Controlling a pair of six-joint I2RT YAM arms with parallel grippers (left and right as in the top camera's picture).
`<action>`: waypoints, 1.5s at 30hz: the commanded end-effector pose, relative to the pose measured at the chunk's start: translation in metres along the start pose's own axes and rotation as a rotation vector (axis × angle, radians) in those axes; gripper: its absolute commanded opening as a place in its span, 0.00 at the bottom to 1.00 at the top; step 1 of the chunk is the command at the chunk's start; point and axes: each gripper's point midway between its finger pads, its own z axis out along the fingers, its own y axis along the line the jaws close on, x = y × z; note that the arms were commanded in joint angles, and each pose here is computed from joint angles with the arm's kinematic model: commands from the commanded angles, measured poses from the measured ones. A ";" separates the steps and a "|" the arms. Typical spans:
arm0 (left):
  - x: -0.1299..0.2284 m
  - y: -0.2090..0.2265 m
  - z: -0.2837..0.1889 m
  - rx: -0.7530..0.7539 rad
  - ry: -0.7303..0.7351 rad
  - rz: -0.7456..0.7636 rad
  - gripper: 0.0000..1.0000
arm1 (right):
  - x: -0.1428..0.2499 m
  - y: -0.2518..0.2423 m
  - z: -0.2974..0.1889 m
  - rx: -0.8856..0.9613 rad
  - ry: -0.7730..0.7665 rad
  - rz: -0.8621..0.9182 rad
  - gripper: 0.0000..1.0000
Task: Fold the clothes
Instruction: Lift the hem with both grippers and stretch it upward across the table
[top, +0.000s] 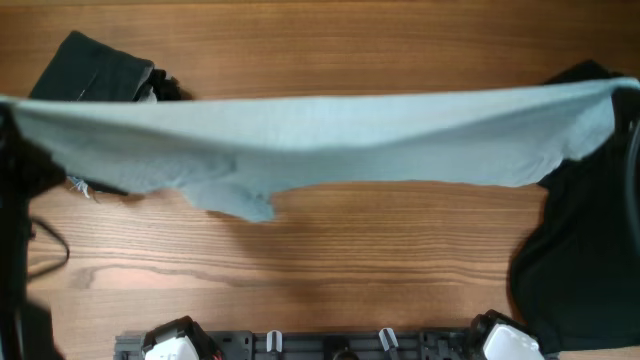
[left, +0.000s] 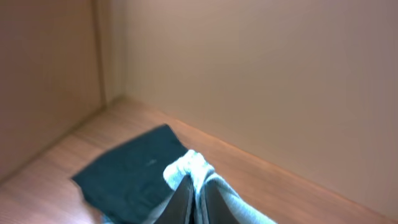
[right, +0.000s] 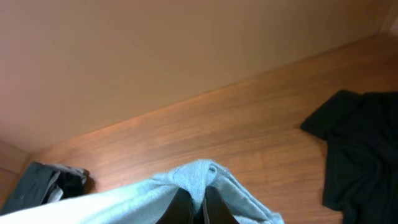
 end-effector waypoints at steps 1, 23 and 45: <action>-0.030 0.009 -0.050 -0.071 -0.143 0.040 0.04 | 0.005 0.006 -0.038 0.069 -0.083 0.011 0.04; 0.197 -0.126 0.286 0.368 0.635 0.093 0.05 | 0.075 -0.127 0.226 0.040 0.563 0.181 0.09; 0.333 -0.091 0.257 0.136 1.167 0.073 0.81 | 0.128 -0.176 0.342 -0.067 0.617 0.269 0.74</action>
